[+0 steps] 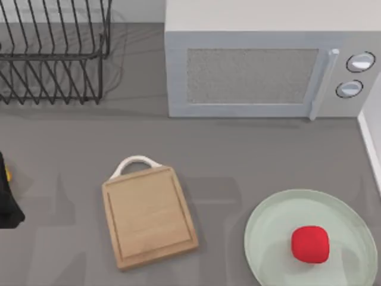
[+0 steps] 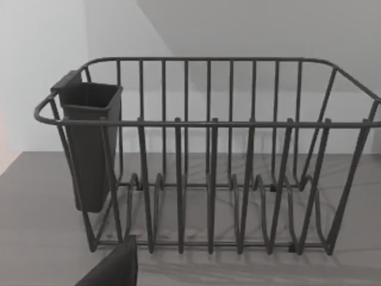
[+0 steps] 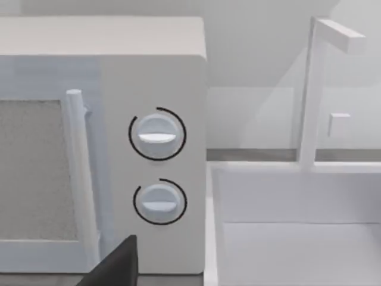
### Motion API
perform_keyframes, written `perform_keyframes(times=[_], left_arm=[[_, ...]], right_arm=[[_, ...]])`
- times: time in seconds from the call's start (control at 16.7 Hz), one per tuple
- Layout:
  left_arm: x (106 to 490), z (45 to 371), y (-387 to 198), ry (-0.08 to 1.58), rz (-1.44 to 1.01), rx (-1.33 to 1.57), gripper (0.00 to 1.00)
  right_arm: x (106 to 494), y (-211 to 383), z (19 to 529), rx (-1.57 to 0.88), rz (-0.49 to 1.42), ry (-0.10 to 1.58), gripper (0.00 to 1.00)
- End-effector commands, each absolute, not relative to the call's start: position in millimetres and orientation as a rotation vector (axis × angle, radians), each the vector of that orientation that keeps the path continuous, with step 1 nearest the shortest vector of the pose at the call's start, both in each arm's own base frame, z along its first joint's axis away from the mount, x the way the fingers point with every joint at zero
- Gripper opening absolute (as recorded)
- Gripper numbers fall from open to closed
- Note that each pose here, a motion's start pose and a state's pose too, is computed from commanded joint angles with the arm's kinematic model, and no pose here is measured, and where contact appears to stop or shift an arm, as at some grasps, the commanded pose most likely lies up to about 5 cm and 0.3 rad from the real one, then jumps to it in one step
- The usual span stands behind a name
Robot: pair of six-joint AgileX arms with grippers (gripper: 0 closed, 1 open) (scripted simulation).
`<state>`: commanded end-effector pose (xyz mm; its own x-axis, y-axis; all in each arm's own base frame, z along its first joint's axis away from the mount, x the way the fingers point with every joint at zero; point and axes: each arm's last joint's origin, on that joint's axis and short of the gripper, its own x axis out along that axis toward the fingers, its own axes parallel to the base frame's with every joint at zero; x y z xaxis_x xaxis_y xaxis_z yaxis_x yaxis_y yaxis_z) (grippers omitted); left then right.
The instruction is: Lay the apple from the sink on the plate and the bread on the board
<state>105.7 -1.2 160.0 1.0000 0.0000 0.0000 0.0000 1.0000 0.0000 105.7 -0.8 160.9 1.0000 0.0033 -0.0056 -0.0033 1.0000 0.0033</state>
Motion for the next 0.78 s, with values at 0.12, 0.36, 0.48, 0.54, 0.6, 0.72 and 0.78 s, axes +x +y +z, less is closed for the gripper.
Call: perform_keyframes(times=[0.12, 0.36, 0.48, 0.54, 0.6, 0.72, 0.78], left_arm=[[105.7, 160.0, -1.2, 0.0, 0.0, 0.0, 1.0], [105.7, 160.0, -1.2, 0.0, 0.0, 0.0, 1.0], [105.9, 165.6, -0.8, 0.024, 0.004, 0.015, 1.0], [106.3, 171.0, -0.3, 0.049, 0.007, 0.03, 1.0], [107.3, 177.6, 0.2, 0.083, 0.01, 0.05, 1.0], [112.2, 193.7, 1.7, 0.178, 0.014, 0.097, 1.0], [116.7, 202.5, 2.7, 0.238, 0.014, 0.124, 1.0]], right_arm=[[105.7, -1.2, 160.0, 0.0, 0.0, 0.0, 1.0], [105.7, -1.2, 160.0, 0.0, 0.0, 0.0, 1.0], [105.7, -1.2, 160.0, 0.0, 0.0, 0.0, 1.0], [105.7, -1.2, 160.0, 0.0, 0.0, 0.0, 1.0], [105.7, -1.2, 160.0, 0.0, 0.0, 0.0, 1.0], [105.7, -1.2, 160.0, 0.0, 0.0, 0.0, 1.0], [105.7, -1.2, 160.0, 0.0, 0.0, 0.0, 1.0]])
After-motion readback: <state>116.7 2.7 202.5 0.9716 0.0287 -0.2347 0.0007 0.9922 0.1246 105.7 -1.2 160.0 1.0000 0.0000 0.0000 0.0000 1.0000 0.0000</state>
